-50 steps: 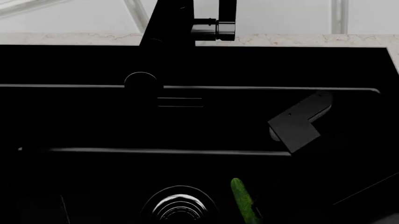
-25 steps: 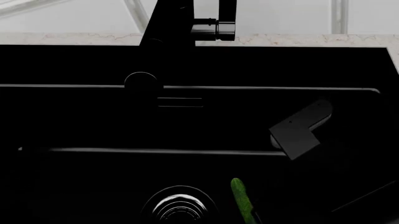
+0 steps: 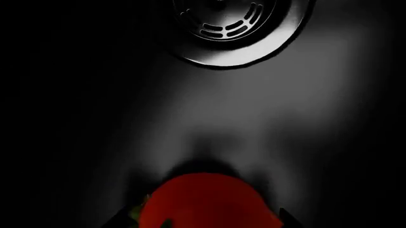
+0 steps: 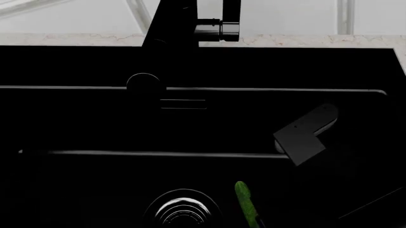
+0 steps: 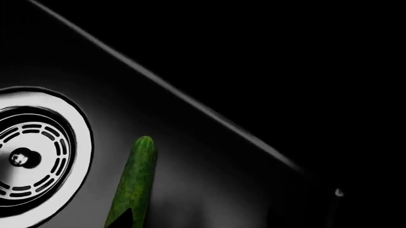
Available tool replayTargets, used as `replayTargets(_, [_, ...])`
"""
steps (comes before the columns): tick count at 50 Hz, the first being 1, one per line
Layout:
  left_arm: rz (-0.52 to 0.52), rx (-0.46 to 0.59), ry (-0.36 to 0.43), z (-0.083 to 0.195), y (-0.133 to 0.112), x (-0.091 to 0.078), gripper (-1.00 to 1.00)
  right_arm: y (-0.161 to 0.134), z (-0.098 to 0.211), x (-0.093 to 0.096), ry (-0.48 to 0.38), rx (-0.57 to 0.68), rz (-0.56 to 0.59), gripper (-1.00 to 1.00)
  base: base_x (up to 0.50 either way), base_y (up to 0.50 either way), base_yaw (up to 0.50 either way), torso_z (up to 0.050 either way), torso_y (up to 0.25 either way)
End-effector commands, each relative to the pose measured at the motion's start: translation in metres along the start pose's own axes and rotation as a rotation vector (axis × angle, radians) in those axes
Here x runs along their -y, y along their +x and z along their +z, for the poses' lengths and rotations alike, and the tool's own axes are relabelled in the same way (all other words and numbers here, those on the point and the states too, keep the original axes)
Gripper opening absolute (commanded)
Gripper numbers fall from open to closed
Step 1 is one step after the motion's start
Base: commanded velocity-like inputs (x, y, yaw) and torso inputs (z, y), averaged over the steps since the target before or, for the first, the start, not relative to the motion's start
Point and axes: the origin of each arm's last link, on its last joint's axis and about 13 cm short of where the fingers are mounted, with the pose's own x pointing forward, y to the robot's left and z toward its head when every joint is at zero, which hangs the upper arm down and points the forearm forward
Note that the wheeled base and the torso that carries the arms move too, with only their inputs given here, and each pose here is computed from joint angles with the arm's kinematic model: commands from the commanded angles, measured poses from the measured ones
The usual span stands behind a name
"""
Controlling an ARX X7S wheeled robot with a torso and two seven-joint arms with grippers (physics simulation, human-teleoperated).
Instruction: Pick the vegetables from the sink and place them on the cutting board.
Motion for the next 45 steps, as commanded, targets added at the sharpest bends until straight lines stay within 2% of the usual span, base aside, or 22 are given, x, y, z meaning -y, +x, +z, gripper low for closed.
replayTargets(1, [-0.03,-0.015,-0.04,-0.007,0.016,0.003,1.0,0.003,0.002,-0.003,-0.003,0.024,0.021,1.0,0.02,0.02,0.0,0.0,0.0])
replayTargets(7, [-0.053,-0.039,-0.02,-0.011,0.023,0.007,1.0,0.002,0.002,-0.004,-0.002,0.023,0.019,1.0,0.02,0.01,0.0,0.0,0.0])
replayTargets(8, [-0.027,-0.029,-0.004,-0.009,0.023,0.005,-1.0,0.003,0.001,-0.004,-0.002,0.021,0.02,1.0,0.02,0.0,0.0,0.0,0.0])
replayTargets(17, [0.13,0.028,0.014,0.003,0.013,-0.005,-1.0,0.002,0.002,-0.004,0.0,0.023,0.018,1.0,0.02,0.01,0.0,-0.002,-0.004])
replayTargets(21, [0.232,0.081,0.031,0.012,0.0,-0.009,-1.0,0.001,0.002,-0.003,-0.004,0.023,0.014,1.0,0.02,0.0,0.0,0.0,0.0])
replayTargets(30, [0.339,0.17,0.025,0.025,-0.025,-0.014,-1.0,0.008,0.014,-0.005,-0.028,-0.042,0.045,1.0,0.02,0.0,0.0,0.0,0.0])
replayTargets(34, [0.357,0.2,0.02,0.026,-0.027,-0.013,-1.0,0.008,0.024,-0.006,-0.042,-0.068,0.071,1.0,0.02,0.0,0.0,0.0,0.0])
replayTargets(37, [0.364,0.216,0.023,0.028,-0.029,-0.01,-1.0,0.01,0.035,-0.003,0.0,-0.079,0.089,1.0,0.02,0.0,0.0,0.0,0.0])
replayTargets(40, [0.37,0.228,0.029,0.029,-0.031,-0.01,-1.0,0.008,0.05,0.0,-0.014,-0.088,0.11,1.0,0.02,0.0,0.0,0.0,0.0])
replayTargets(45, [0.391,0.247,0.021,0.03,-0.035,-0.01,-1.0,0.017,0.054,-0.001,-0.012,-0.12,0.154,1.0,0.02,0.0,0.0,0.0,0.0])
